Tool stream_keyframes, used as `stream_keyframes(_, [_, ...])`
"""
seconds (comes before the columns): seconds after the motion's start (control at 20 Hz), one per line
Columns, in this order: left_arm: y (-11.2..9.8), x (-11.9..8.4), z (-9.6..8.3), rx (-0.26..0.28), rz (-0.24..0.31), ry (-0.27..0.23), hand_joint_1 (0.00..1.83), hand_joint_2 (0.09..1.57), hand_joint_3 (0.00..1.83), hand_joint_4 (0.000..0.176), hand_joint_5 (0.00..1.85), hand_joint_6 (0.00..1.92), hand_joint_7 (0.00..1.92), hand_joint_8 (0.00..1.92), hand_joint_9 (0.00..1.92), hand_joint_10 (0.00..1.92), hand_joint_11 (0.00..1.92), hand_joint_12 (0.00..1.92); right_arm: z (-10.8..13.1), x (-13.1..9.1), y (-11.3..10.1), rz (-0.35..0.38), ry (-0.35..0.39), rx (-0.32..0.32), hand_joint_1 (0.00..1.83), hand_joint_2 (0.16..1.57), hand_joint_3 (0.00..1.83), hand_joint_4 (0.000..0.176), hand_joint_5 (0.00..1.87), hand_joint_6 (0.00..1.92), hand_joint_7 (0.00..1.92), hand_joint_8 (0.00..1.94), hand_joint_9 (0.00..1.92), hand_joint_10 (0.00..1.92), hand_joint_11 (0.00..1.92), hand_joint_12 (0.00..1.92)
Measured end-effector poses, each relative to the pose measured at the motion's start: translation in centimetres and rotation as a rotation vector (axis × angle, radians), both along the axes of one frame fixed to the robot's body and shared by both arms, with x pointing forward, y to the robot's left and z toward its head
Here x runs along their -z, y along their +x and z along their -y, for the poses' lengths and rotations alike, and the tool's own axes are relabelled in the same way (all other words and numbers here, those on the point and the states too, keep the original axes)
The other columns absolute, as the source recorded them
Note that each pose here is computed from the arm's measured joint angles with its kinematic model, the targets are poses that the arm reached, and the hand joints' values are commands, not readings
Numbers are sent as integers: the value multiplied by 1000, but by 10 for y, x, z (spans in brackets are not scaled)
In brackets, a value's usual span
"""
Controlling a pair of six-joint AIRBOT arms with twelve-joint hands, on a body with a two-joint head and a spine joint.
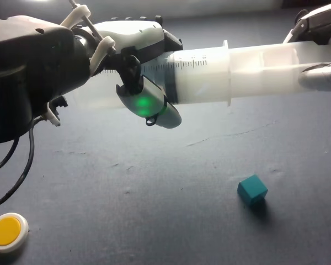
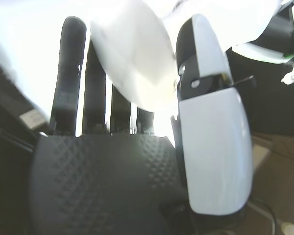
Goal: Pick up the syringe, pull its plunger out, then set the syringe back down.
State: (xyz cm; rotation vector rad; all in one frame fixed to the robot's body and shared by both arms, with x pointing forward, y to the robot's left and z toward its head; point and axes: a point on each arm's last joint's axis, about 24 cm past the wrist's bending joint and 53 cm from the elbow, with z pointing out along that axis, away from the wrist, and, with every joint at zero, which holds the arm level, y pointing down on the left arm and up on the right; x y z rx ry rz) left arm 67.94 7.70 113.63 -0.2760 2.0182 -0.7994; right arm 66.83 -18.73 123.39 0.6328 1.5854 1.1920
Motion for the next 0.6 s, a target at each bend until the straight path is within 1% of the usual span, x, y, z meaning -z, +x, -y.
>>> stream_keyframes(0.15, [2, 0, -4, -12, 5, 8, 1112, 1300, 0, 0, 593, 1526, 720, 1484, 603, 1413, 454, 1650, 1, -1, -2, 1, -5, 1, 1337, 1220, 1, 0, 772, 1271, 756, 1313, 697, 1506, 486, 1428])
stream_keyframes(0.2, [2, 0, -5, -15, 7, 12, 1122, 1293, 0, 0, 614, 1463, 726, 1514, 610, 1433, 471, 1647, 0, -1, -2, 2, -5, 1, 1334, 1228, 1, 0, 756, 1289, 743, 1332, 688, 1525, 486, 1438])
stream_keyframes(0.25, [3, -1, -6, -17, 11, 16, 1120, 1291, 0, 0, 618, 1468, 725, 1501, 605, 1429, 466, 1639, 1, 0, -2, 4, -9, 2, 1336, 1224, 0, 0, 764, 1287, 751, 1311, 697, 1511, 494, 1434])
stream_keyframes(0.3, [3, -1, -7, -19, 12, 18, 1116, 1296, 1, 0, 596, 1518, 727, 1478, 609, 1414, 469, 1619, 2, 1, -2, 3, -10, 7, 1339, 1218, 0, 0, 780, 1266, 756, 1298, 707, 1499, 495, 1430])
stream_keyframes(0.5, [4, -1, -8, -24, 17, 28, 1110, 1301, 1, 0, 596, 1525, 711, 1494, 599, 1436, 464, 1634, 3, 2, -3, -3, -10, 8, 1340, 1211, 0, 0, 784, 1265, 764, 1270, 727, 1474, 502, 1405])
stream_keyframes(0.55, [4, -1, -9, -25, 18, 29, 1104, 1307, 2, 2, 587, 1554, 700, 1498, 593, 1438, 462, 1645, 4, 2, -3, -2, -11, 9, 1324, 1251, 0, 0, 721, 1367, 702, 1369, 650, 1557, 430, 1447])
stream_keyframes(0.6, [4, -1, -9, -27, 18, 30, 1102, 1309, 2, 1, 582, 1558, 697, 1502, 586, 1439, 456, 1651, 3, 2, -3, -3, -11, 9, 1155, 1282, 0, 0, 693, 1434, 663, 1455, 532, 1229, 343, 1456])
